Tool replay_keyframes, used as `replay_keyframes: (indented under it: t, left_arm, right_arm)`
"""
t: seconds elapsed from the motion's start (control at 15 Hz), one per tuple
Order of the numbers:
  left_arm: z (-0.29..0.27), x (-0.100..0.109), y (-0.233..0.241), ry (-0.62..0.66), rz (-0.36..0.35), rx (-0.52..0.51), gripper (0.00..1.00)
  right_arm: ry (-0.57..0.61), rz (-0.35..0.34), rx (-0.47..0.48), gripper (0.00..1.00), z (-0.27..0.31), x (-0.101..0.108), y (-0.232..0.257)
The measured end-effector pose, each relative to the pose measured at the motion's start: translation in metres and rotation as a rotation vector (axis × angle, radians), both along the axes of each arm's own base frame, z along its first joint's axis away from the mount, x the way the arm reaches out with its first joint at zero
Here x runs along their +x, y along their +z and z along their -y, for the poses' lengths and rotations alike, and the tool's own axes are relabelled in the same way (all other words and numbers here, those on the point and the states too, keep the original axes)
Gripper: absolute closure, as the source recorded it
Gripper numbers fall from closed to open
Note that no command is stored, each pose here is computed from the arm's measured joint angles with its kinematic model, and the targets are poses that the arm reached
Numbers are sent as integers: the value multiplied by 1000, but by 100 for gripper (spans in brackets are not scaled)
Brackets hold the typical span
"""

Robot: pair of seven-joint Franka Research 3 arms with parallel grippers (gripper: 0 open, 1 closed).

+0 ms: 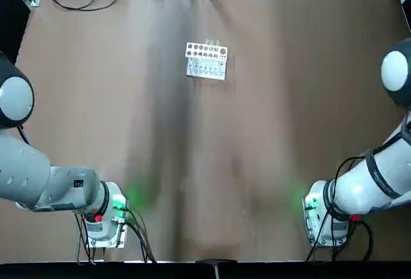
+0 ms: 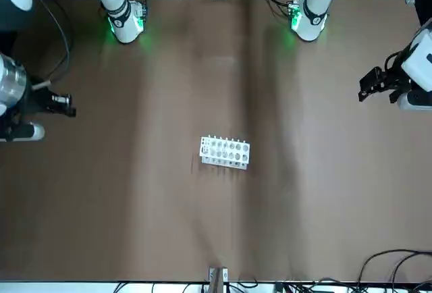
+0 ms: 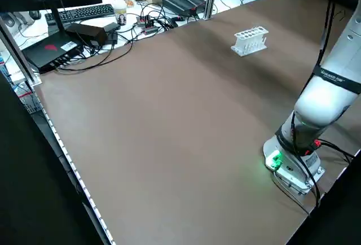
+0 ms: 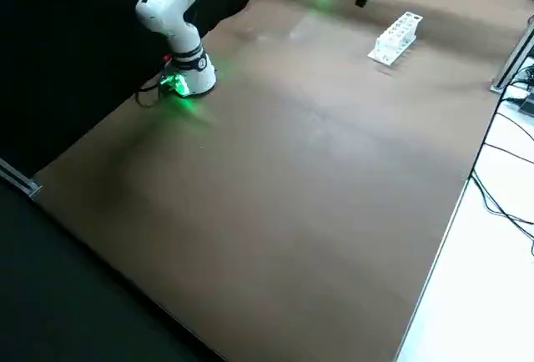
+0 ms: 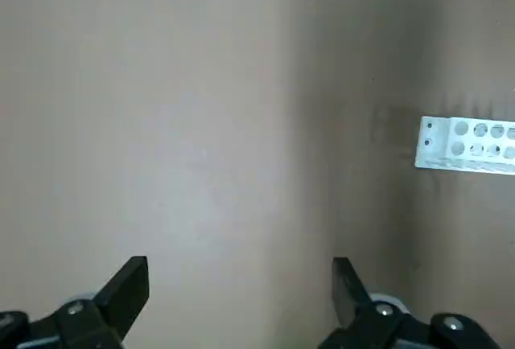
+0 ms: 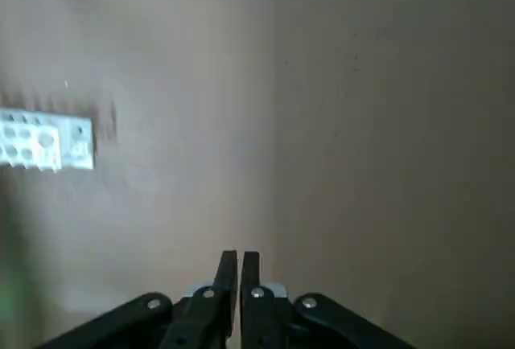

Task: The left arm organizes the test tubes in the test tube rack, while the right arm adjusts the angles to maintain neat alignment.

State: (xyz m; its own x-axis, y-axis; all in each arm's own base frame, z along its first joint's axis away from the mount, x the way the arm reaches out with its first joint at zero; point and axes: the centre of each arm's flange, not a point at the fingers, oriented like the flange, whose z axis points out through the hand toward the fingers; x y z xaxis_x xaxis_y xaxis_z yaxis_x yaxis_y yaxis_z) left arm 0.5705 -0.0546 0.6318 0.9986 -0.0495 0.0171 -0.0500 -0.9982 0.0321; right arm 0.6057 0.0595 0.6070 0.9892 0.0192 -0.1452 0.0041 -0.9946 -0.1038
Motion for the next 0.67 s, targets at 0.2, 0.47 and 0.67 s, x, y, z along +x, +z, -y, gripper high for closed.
replay_keyframes:
  t: [0.2,0.47,0.67]
  left_arm:
    - [1,0,0,-2,0,0,0]
    - [1,0,0,-3,0,0,0]
    - [1,0,0,-2,0,0,0]
  right_arm:
    - [34,8,-12,85,11,-29,15]
    - [72,43,-31,74,-1,-60,14]
    - [80,57,-35,64,-1,-81,7]
